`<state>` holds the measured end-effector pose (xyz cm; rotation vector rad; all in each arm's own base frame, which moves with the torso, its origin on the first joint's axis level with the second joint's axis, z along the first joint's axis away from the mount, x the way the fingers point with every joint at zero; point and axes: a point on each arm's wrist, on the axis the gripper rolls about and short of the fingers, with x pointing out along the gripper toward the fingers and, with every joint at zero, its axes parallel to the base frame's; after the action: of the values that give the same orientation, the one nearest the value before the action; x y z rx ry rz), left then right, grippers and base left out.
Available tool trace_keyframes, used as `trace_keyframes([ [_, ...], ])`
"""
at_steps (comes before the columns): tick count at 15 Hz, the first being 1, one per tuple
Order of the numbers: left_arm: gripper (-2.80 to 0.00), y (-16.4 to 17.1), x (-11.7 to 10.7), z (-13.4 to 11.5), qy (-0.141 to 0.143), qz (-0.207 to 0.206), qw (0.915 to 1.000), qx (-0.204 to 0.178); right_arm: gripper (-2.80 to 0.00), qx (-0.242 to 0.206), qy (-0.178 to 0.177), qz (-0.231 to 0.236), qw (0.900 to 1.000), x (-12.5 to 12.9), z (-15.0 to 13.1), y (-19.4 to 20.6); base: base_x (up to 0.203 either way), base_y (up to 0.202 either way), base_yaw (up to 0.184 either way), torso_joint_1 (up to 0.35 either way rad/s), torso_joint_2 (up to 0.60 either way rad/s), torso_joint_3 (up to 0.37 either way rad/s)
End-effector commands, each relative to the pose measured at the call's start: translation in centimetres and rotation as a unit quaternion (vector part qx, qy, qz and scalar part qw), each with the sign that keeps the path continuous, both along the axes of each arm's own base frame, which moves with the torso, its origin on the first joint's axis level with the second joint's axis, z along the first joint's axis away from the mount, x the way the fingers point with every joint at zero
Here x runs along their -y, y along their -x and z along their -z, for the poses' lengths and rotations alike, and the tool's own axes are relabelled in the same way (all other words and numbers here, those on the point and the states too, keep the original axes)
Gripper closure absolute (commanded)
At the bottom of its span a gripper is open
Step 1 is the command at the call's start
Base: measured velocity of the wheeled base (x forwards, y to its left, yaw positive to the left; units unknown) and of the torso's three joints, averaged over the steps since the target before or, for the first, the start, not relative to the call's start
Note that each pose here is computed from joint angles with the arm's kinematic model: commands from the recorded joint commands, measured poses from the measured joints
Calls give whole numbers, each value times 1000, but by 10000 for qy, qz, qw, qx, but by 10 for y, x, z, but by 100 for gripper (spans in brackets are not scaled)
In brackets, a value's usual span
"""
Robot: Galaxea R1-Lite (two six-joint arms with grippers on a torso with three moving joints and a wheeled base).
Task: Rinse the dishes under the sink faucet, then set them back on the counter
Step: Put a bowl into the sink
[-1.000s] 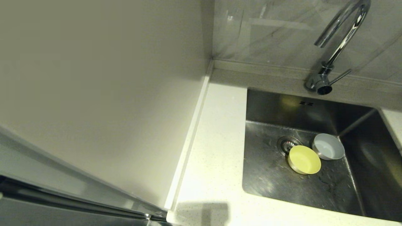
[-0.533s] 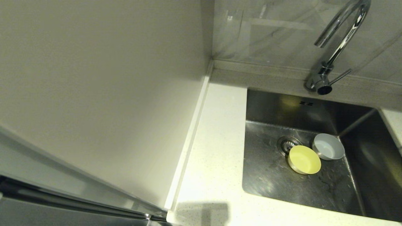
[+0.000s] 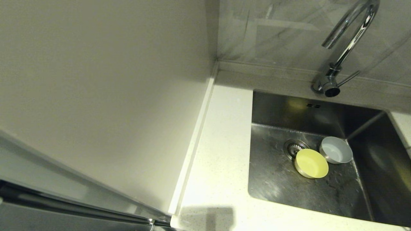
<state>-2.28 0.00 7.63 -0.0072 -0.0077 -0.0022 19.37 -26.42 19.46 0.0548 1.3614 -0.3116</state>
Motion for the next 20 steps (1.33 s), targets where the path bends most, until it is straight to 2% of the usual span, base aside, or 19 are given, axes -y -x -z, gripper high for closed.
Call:
trace_keyframes([
  [1,0,0,0,1,2,-3,10000,-15,0,197,65,-249,9995,-22,-17,1,0,0,0,0,0,0],
  [4,0,0,0,1,2,-3,10000,-15,0,514,184,-928,9942,-64,-38,-6,0,0,0,0,0,0],
  [7,0,0,0,1,2,-3,10000,-15,0,680,227,-1684,9831,-108,-49,-18,0,0,0,0,0,0],
  [11,0,0,0,1,2,-3,10000,-15,0,729,265,-2784,9573,-165,-46,-39,0,0,0,0,0,0],
  [13,0,0,0,1,2,-3,10000,-15,0,821,508,-3183,9430,-193,-30,-57,0,0,0,0,0,0],
  [16,0,0,0,1,2,-3,10000,-15,0,1011,1095,-3122,9382,-215,15,-84,0,0,0,0,0,0],
  [18,0,0,0,1,2,-3,10000,-15,0,1125,1567,-2963,9354,-216,49,-97,0,0,0,0,0,0],
  [20,0,0,0,1,2,-3,10000,-15,0,928,1952,-2801,9353,-204,75,-107,0,0,0,0,0,0],
])
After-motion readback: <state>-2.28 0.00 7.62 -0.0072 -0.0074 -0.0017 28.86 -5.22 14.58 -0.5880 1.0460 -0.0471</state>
